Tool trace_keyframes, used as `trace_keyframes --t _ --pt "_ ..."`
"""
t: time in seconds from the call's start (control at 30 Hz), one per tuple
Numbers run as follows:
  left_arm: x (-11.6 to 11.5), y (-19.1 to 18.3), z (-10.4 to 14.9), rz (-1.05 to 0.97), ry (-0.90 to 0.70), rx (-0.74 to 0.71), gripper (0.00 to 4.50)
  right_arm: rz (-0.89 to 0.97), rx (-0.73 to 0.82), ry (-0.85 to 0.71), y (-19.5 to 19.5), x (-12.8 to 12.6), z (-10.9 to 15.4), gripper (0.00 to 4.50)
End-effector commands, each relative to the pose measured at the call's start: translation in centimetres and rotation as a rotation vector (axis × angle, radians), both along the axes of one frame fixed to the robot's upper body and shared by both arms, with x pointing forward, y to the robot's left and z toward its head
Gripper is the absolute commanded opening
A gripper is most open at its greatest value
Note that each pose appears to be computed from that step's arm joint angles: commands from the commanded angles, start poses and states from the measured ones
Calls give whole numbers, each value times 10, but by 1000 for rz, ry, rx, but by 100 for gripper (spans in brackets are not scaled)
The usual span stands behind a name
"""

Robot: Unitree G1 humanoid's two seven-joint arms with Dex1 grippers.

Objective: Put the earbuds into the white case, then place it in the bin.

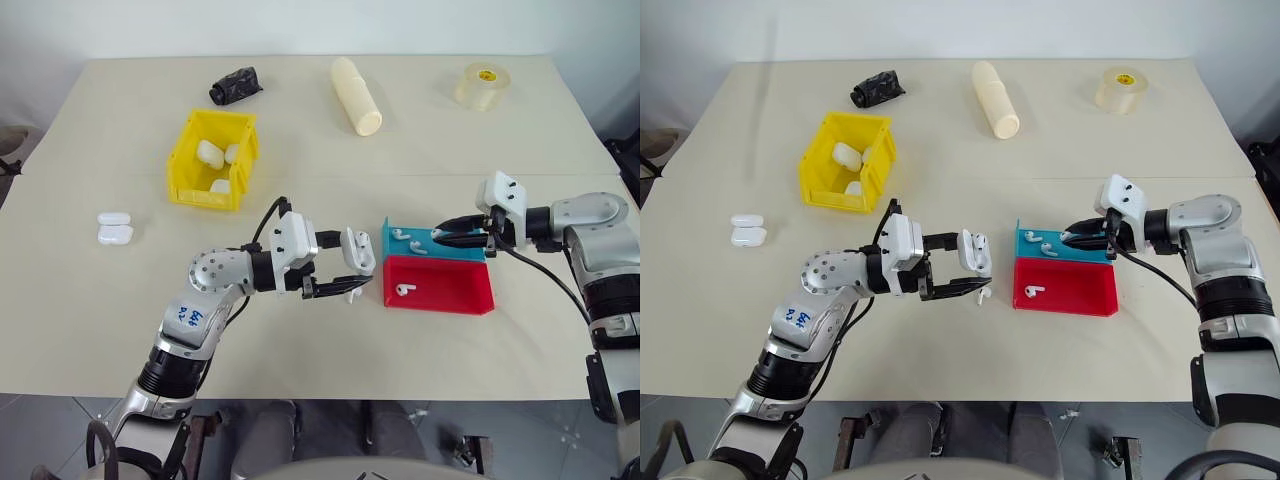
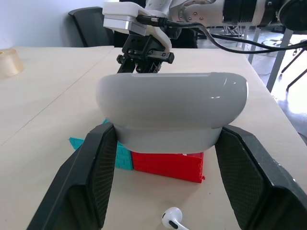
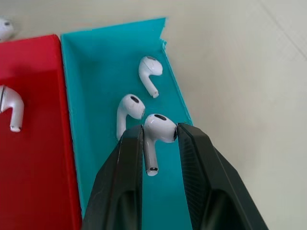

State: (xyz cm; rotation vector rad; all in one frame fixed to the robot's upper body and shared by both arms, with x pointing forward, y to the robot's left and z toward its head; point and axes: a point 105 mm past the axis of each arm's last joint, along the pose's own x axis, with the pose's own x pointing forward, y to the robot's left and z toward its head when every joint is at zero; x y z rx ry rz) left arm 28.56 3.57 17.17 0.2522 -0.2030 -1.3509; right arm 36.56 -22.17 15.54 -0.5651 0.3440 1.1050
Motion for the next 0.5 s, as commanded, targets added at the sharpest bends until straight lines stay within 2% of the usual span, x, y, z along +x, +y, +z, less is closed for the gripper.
trace_keyframes --t 0.03,0.2,0.37,0.5 --pt "-8 -2 12 -15 -59 -32 276 31 -16 28 -1 -2 2 109" --pt "-8 -2 12 -9 -60 -35 276 56 -12 93 0 -8 -6 109" --pt "-6 -2 13 -8 -64 -36 276 49 -25 59 -1 -5 0 266" --pt "-6 -2 13 -10 -64 -35 276 61 -110 23 -2 -2 8 266"
